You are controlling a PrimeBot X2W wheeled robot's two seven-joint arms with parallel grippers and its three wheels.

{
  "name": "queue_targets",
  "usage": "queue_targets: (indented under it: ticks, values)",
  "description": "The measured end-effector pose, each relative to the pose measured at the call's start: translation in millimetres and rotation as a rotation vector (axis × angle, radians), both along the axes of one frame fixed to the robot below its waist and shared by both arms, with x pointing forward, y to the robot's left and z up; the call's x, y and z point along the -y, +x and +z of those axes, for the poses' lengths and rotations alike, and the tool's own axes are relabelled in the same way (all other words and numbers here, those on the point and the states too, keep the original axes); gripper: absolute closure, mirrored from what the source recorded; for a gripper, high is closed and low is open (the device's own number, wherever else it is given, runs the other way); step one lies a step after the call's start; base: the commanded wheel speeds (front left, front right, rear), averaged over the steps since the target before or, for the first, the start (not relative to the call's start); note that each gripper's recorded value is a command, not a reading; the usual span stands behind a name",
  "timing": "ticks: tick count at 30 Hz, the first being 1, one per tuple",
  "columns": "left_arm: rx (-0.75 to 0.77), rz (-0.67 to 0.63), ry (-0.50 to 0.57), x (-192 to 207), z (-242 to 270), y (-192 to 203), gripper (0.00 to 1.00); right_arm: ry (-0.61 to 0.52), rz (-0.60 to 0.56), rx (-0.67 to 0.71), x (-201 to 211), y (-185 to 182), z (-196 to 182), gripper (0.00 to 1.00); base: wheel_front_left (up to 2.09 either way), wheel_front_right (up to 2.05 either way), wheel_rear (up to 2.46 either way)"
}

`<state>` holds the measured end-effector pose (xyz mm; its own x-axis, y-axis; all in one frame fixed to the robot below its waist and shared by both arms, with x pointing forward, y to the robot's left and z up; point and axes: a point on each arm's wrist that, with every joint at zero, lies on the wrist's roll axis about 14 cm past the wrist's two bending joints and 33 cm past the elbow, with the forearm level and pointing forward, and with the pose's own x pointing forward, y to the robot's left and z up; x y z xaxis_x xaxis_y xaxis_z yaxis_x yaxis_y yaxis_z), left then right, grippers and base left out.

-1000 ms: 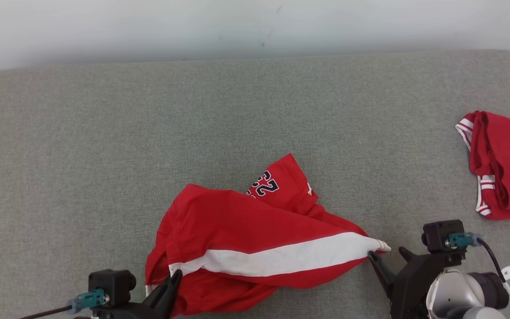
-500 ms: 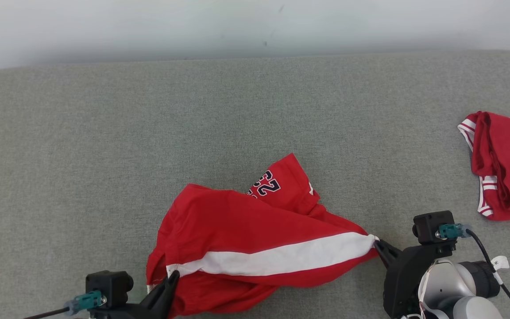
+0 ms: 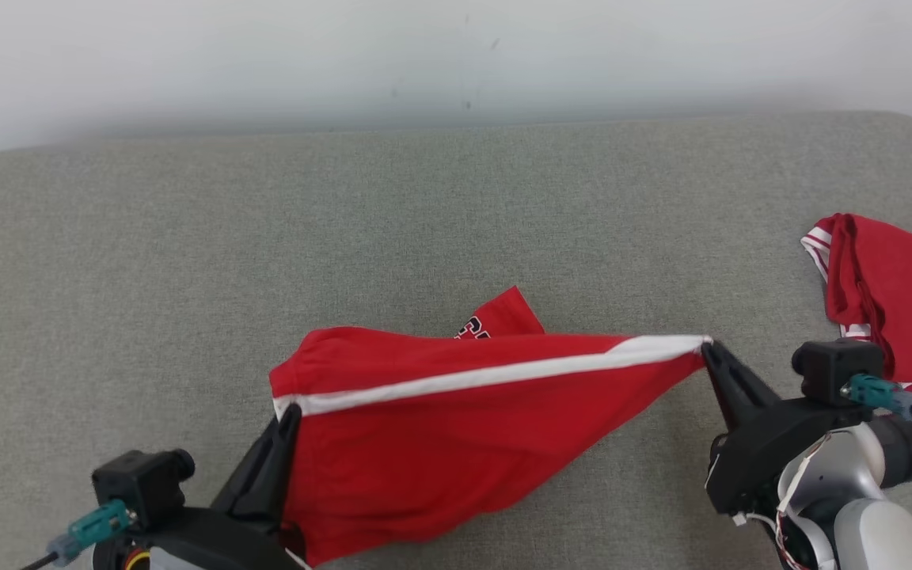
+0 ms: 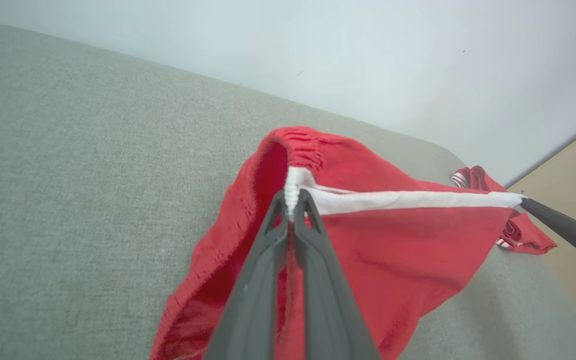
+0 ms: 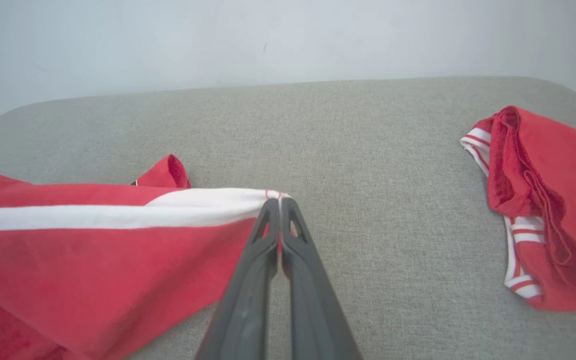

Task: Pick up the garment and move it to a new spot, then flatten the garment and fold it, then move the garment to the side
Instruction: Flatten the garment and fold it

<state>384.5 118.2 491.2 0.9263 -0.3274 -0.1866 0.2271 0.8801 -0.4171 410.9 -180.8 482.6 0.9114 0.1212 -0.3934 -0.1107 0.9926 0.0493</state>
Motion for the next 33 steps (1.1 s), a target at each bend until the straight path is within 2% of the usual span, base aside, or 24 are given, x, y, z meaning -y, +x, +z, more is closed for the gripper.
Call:
queue_targets:
  ticks: [10,16,19,22,28,33]
  values:
    - [0.278,-0.034,-0.157,14.1,91.0,21.1,1.0,0.016,0.008,0.41,0.3,19.5,92.6,1.0,0.0,0.0,0.0]
    - [0.411,-0.094,-0.254,20.7,150.2,30.5,1.0,-0.017,-0.014,0.587,13.0,20.2,144.0,1.0,0.0,0.0,0.0]
    - [0.482,-0.122,-0.27,21.0,182.3,38.4,1.0,-0.044,-0.02,0.682,17.3,19.9,176.4,1.0,0.0,0.0,0.0]
    - [0.54,-0.127,-0.207,16.2,204.3,47.0,1.0,-0.07,-0.022,0.764,20.8,17.7,205.6,1.0,0.0,0.0,0.0]
    - [0.607,-0.147,-0.277,26.9,236.7,52.4,1.0,-0.096,-0.031,0.935,24.9,4.3,257.7,1.0,0.0,0.0,0.0]
    - [0.616,-0.162,-0.344,34.2,244.8,53.1,1.0,-0.11,-0.04,1.03,27.2,-5.7,282.4,1.0,0.0,0.0,0.0]
